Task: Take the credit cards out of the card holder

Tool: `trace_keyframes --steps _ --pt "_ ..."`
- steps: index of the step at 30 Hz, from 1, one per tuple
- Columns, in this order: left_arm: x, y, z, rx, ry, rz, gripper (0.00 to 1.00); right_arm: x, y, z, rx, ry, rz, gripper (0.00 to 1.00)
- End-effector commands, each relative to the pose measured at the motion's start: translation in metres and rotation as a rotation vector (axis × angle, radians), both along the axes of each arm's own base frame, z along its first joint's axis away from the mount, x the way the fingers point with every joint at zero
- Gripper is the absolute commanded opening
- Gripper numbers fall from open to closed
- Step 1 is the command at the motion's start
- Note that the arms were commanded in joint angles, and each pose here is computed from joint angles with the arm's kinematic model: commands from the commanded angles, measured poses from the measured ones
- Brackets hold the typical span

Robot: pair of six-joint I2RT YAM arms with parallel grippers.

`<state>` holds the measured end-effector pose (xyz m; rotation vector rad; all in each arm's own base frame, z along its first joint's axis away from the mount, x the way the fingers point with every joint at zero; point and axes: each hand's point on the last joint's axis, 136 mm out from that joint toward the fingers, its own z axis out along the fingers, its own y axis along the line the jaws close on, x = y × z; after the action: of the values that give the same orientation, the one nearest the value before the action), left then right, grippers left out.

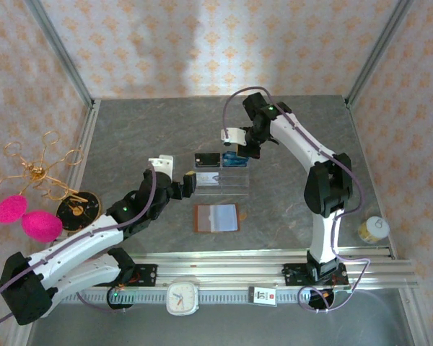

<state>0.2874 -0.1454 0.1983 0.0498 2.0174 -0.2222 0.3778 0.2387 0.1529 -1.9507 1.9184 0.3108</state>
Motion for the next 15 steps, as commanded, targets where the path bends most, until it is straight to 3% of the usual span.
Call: trace_keyframes --steps 1,7,15 --pt "0.005 0.003 0.012 0.018 -0.025 0.015 0.99 0.009 -0.001 0.000 0.002 -0.030 -0.032 0.00" --pt "0.007 -0.001 0.010 -0.001 -0.021 0.011 0.99 0.021 0.008 0.013 0.068 -0.069 -0.080 0.24" --pt "0.006 -0.002 0.017 -0.098 -0.067 0.020 0.99 0.017 0.031 0.075 0.290 -0.115 -0.120 0.38"
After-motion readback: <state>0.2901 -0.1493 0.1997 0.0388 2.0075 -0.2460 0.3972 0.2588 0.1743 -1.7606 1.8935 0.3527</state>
